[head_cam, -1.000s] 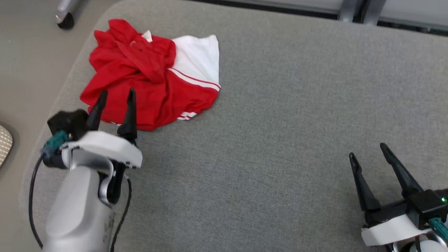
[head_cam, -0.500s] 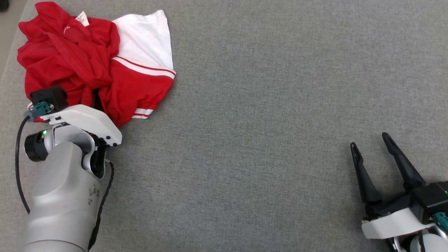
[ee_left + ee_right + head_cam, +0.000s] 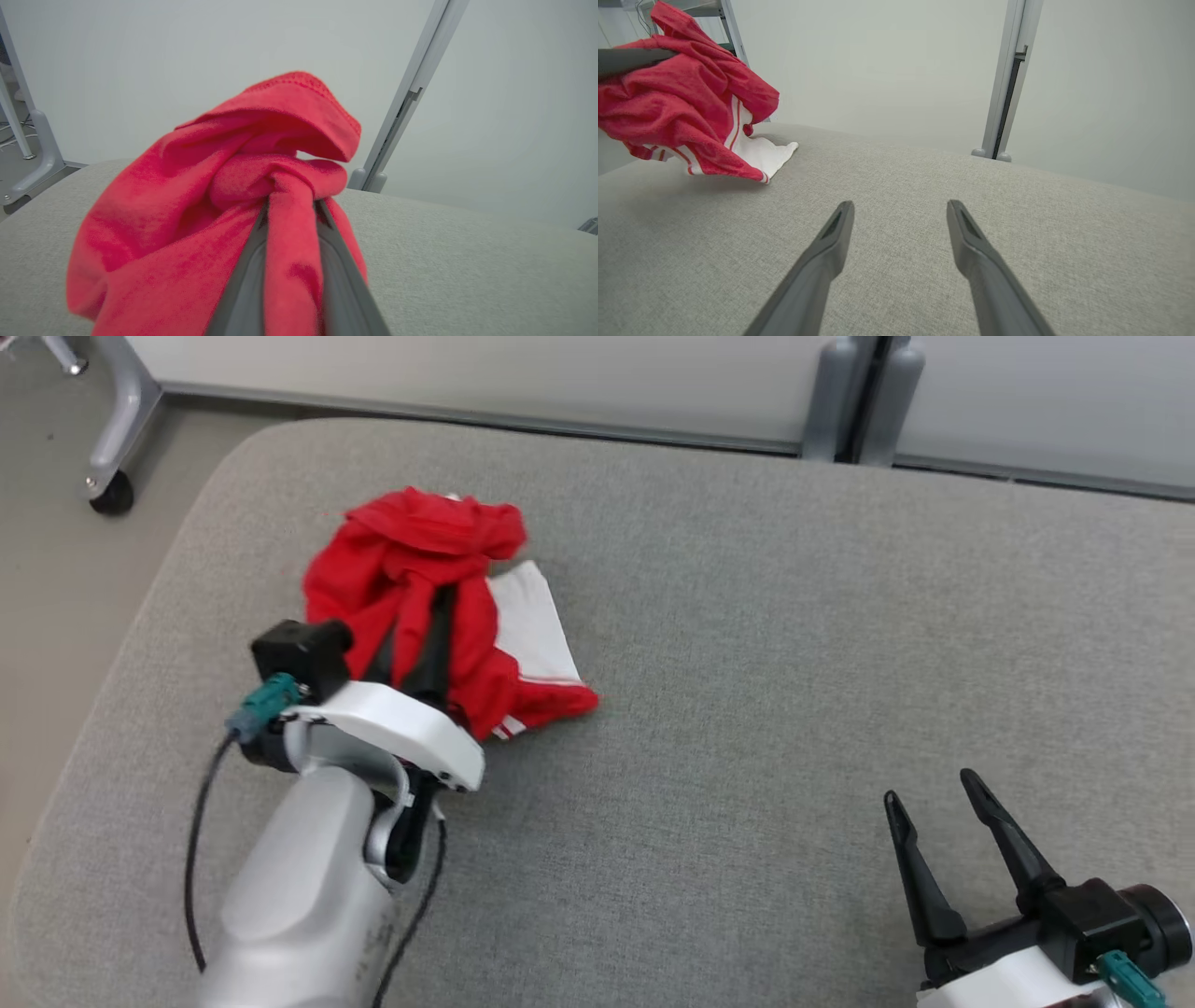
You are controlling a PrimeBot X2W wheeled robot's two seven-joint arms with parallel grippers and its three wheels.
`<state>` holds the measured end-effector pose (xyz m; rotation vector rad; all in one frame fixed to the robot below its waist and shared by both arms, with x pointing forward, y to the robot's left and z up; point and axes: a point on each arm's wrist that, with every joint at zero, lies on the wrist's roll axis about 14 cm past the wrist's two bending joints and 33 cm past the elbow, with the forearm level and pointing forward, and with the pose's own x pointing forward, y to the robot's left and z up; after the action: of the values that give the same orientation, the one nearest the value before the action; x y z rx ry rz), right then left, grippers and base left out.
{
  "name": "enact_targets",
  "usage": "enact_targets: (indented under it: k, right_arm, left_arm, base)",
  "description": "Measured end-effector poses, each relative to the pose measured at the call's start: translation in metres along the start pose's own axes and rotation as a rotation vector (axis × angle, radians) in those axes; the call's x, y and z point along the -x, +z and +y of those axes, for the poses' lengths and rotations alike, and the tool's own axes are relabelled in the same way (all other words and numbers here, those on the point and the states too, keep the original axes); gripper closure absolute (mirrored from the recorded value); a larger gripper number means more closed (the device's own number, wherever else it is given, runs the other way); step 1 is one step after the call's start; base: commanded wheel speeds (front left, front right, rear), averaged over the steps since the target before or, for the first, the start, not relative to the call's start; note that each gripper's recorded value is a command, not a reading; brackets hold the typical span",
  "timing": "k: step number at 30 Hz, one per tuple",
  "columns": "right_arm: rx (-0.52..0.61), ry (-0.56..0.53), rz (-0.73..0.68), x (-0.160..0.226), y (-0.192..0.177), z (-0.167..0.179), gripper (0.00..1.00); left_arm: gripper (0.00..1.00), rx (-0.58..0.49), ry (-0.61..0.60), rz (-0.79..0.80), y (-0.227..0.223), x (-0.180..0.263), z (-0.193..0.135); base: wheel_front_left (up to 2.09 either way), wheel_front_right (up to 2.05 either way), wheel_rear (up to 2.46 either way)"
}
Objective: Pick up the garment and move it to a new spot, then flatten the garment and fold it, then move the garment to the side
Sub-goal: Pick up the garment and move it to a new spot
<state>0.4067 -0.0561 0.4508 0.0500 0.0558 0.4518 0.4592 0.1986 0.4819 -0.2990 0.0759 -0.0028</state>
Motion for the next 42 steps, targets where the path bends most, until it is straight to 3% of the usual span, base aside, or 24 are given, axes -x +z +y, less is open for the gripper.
enact_targets:
  k: [7, 14, 17, 23, 27, 28, 29, 30, 31, 32, 42]
  right_arm:
    - [-0.006, -0.082, -0.052, 0.030, 0.023, -0.012, 0.00]
    - [-0.024, -0.257, -0.098, 0.076, 0.038, -0.050, 0.00]
    - [-0.036, -0.310, -0.097, 0.091, 0.037, -0.061, 0.00]
    - [-0.053, -0.365, -0.092, 0.102, 0.034, -0.074, 0.00]
    - [-0.061, -0.386, -0.090, 0.101, 0.033, -0.081, 0.00]
    - [-0.064, -0.392, -0.088, 0.102, 0.032, -0.082, 0.00]
    - [-0.065, -0.396, -0.086, 0.103, 0.032, -0.083, 0.00]
    - [-0.066, -0.402, -0.084, 0.104, 0.031, -0.085, 0.00]
    - [-0.067, -0.407, -0.083, 0.104, 0.030, -0.086, 0.00]
    - [-0.067, -0.410, -0.083, 0.105, 0.030, -0.087, 0.00]
    - [-0.014, -0.433, -0.118, 0.118, 0.044, -0.091, 0.00]
  left_arm:
    - [1.00, 0.069, -0.289, -0.024, 0.018, 0.031, -0.123]
    - [1.00, 0.122, -0.575, 0.030, 0.023, 0.077, -0.228]
    - [1.00, 0.121, -0.621, 0.071, 0.016, 0.084, -0.242]
    - [1.00, 0.107, -0.579, 0.221, -0.026, 0.076, -0.232]
    - [1.00, 0.046, -0.432, 0.383, -0.087, 0.058, -0.186]
    - [0.95, 0.032, -0.405, 0.399, -0.096, 0.056, -0.177]
    - [0.65, 0.015, -0.385, 0.409, -0.103, 0.054, -0.171]
    - [0.65, 0.013, -0.366, 0.415, -0.108, 0.051, -0.165]
    - [0.23, 0.011, -0.351, 0.410, -0.111, 0.049, -0.161]
    - [0.00, -0.002, -0.343, 0.405, -0.113, 0.048, -0.157]
    - [0.00, 0.005, -0.294, 0.121, -0.067, 0.060, -0.137]
  base:
    - [0.00, 0.00, 0.00]
    - [0.00, 0.00, 0.00]
    - [0.00, 0.00, 0.00]
    - [0.00, 0.00, 0.00]
    - [0.00, 0.00, 0.00]
    - [0.00, 0.00, 0.00]
    - [0.00, 0.00, 0.00]
    - [0.00, 0.00, 0.00]
    - [0.00, 0.00, 0.00]
    - [0.00, 0.00, 0.00]
    - [0.00, 0.00, 0.00]
